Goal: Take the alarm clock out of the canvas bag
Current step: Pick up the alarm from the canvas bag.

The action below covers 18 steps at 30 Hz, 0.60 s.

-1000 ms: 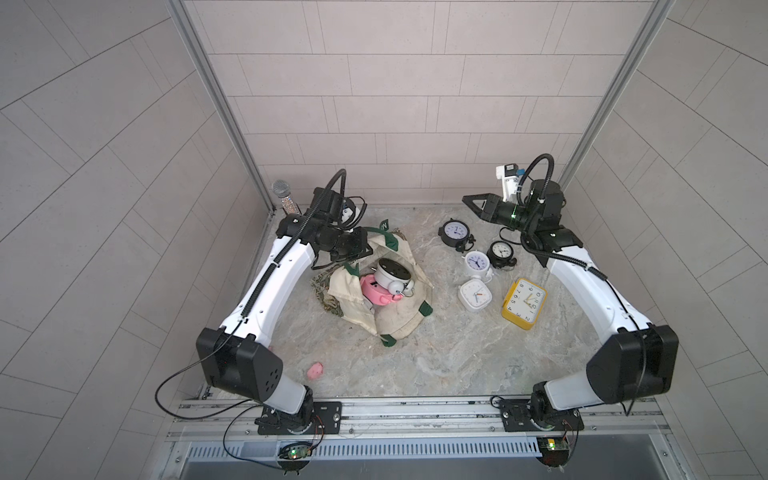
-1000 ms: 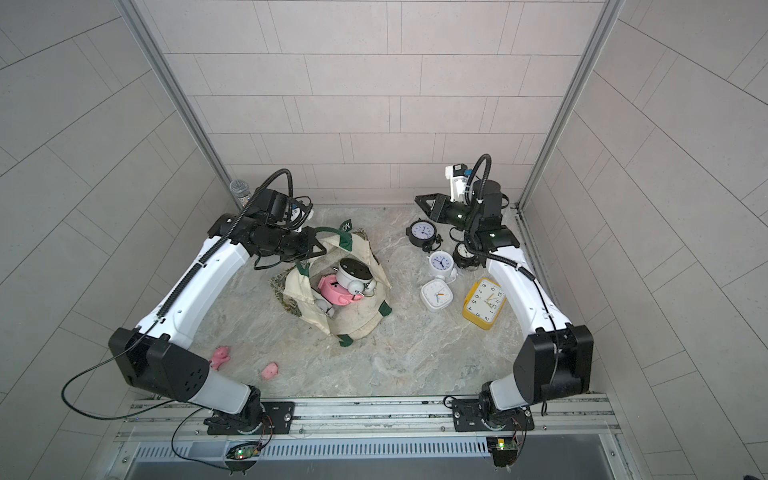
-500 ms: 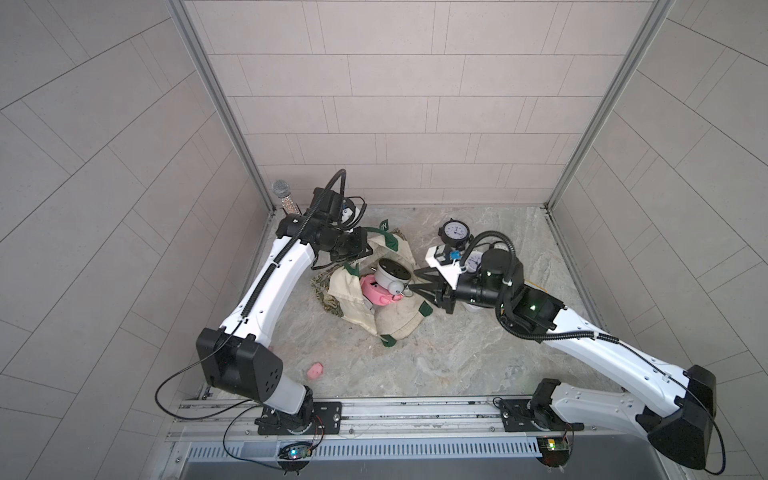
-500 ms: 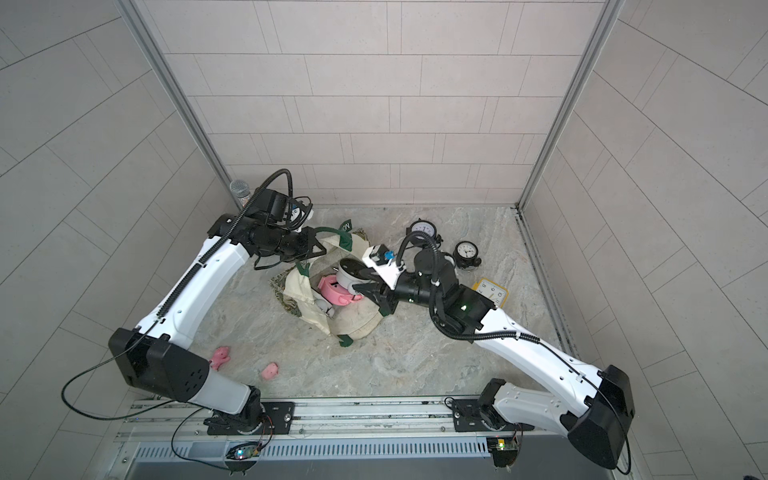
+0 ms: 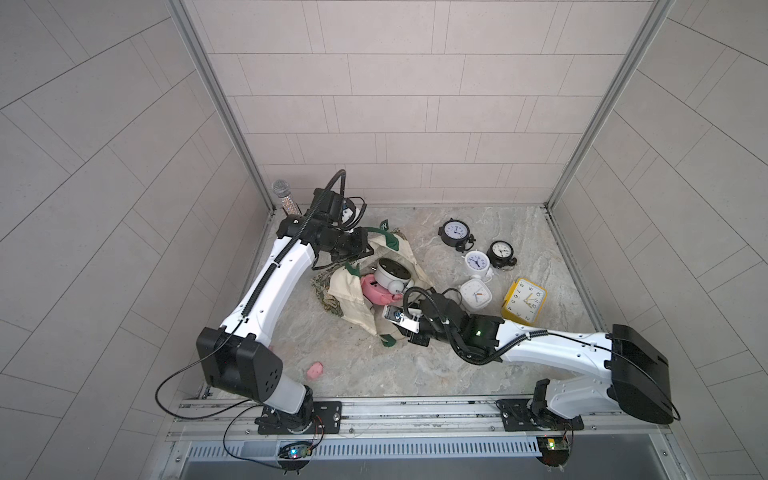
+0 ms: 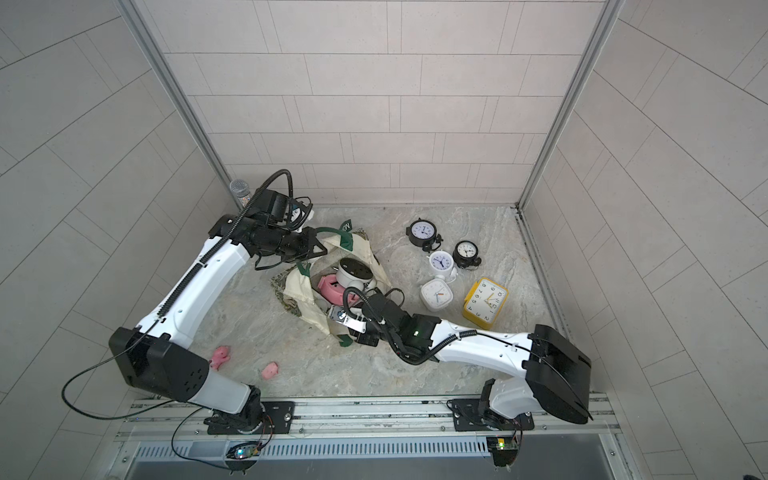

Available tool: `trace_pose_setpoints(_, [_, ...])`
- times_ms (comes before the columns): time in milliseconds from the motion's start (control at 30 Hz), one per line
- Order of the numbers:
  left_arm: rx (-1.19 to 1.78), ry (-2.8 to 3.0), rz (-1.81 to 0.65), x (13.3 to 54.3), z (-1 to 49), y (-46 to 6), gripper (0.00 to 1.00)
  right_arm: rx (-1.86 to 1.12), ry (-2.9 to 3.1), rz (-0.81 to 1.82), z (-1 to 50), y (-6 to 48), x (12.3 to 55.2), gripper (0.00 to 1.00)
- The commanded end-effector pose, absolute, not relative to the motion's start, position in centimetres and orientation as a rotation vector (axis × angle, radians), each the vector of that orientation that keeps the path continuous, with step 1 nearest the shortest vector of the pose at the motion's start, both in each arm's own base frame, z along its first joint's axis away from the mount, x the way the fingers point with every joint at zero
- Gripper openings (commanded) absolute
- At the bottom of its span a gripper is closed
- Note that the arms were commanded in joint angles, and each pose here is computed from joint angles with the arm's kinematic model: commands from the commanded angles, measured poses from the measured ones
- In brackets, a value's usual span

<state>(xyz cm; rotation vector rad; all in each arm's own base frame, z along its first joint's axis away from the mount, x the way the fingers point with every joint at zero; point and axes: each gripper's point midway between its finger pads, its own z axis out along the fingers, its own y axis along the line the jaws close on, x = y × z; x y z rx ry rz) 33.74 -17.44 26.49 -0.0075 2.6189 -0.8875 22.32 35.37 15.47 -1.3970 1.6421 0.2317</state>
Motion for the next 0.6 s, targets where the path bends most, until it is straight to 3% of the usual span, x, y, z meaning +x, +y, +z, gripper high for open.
trace_pose_setpoints(0, [0.028,2.527,-0.96,33.3,29.1,-18.0,0.0,-1.4,1.593,0.066,15.7,35.3,24.1,0.39])
trace_pose_setpoints(333, [0.026,2.525,-0.962,33.3,29.2,-18.0,0.0,-1.332,1.619,-0.178,13.7,34.7,27.5,0.39])
trace_pose_setpoints(567, [0.023,2.528,-0.968,33.3,29.1,-18.1,0.0,-1.315,1.6,-0.132,12.9,35.9,28.2,0.39])
